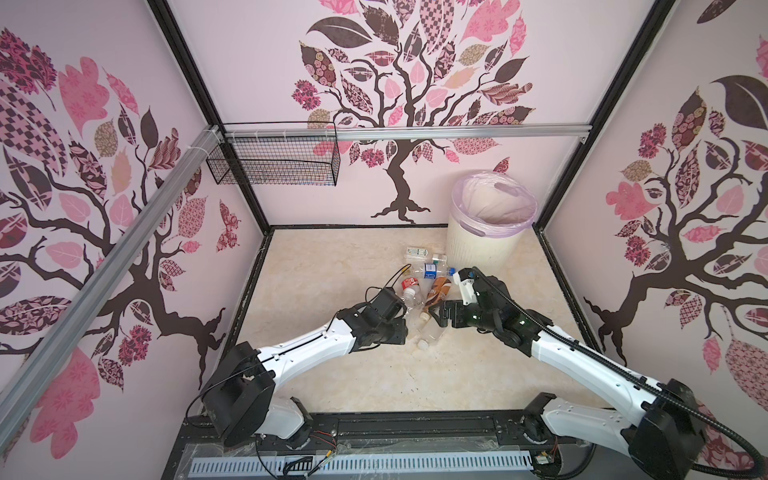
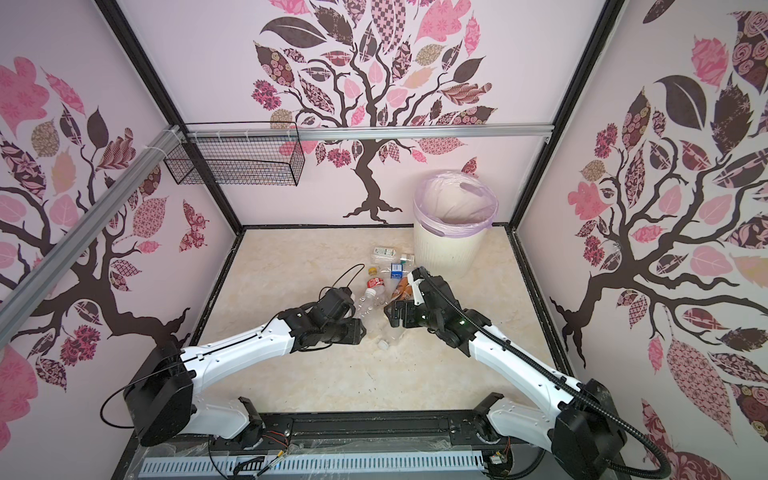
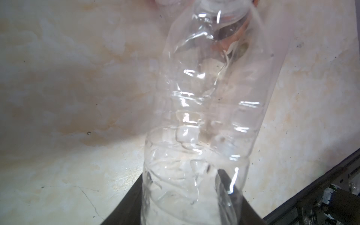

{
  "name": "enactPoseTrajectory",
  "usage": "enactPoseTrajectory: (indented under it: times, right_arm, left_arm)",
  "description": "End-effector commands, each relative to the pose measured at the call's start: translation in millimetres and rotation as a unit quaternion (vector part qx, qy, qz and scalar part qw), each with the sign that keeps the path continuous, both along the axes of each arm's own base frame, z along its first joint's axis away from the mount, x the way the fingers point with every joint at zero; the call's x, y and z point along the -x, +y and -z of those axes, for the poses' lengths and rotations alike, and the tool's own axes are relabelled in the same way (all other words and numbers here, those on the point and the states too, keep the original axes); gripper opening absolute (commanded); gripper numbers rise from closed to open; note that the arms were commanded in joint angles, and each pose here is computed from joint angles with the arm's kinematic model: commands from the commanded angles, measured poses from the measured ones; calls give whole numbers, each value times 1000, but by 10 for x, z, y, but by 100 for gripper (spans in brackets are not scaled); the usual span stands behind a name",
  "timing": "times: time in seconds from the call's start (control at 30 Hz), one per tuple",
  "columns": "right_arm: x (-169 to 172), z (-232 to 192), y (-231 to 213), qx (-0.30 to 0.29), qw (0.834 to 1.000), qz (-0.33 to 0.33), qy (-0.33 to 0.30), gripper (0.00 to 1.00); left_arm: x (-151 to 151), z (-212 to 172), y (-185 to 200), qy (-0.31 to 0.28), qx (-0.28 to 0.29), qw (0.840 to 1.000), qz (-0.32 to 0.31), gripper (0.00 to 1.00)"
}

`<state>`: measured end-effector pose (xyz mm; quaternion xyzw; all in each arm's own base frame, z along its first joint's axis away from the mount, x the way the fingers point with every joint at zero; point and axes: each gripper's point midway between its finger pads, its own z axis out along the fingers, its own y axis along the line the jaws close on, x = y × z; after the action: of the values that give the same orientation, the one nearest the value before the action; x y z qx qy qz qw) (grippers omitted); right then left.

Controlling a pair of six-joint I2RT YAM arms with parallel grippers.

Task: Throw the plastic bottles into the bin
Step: 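Lift the water bottle with the left gripper toward the right gripper, then grasp the water bottle top with the right gripper and open the left gripper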

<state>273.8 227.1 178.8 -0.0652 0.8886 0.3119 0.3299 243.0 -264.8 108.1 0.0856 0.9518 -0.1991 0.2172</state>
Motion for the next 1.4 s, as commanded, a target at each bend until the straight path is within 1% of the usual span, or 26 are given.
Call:
enactPoseTrajectory:
  times: [0.0,0.1,0.17,0.23,0.43,0.67,0.83,1.0,1.13,1.27,1.37]
  right_arm:
    - [-138,-284,156,-54,999,0,-6,99]
    - [-238,-419,225,-83,997,5,-4,99]
    - [-306,-517,272,-107,994,6,-3,97]
    - [-382,-589,301,-117,993,11,-5,94]
    - [-584,-764,429,-148,989,8,-10,88]
    - [-787,-824,634,-177,984,-4,1,78]
    - [-883,-867,717,-188,982,-6,4,65]
    - [-931,-896,745,-189,982,-6,2,51]
    - [-951,-890,743,-184,983,-4,-1,43]
    - [-954,-868,731,-178,984,-2,-3,32]
    - [-966,-848,715,-169,986,0,-6,26]
  left_arm:
    - [-120,-382,-114,-57,43,997,15,53]
    - [-134,-541,-145,-80,65,994,21,53]
    - [-131,-651,-166,-94,83,992,24,53]
    - [-125,-725,-173,-105,96,989,25,53]
    - [-117,-828,-183,-121,114,986,29,53]
    - [-131,-879,-228,-126,124,984,33,53]
    - [-122,-894,-227,-128,125,983,34,53]
    - [-118,-878,-189,-133,120,983,34,53]
    - [-121,-867,-183,-133,117,984,32,54]
    - [-130,-835,-187,-130,114,984,31,60]
    - [-157,-838,-183,-132,111,985,26,68]
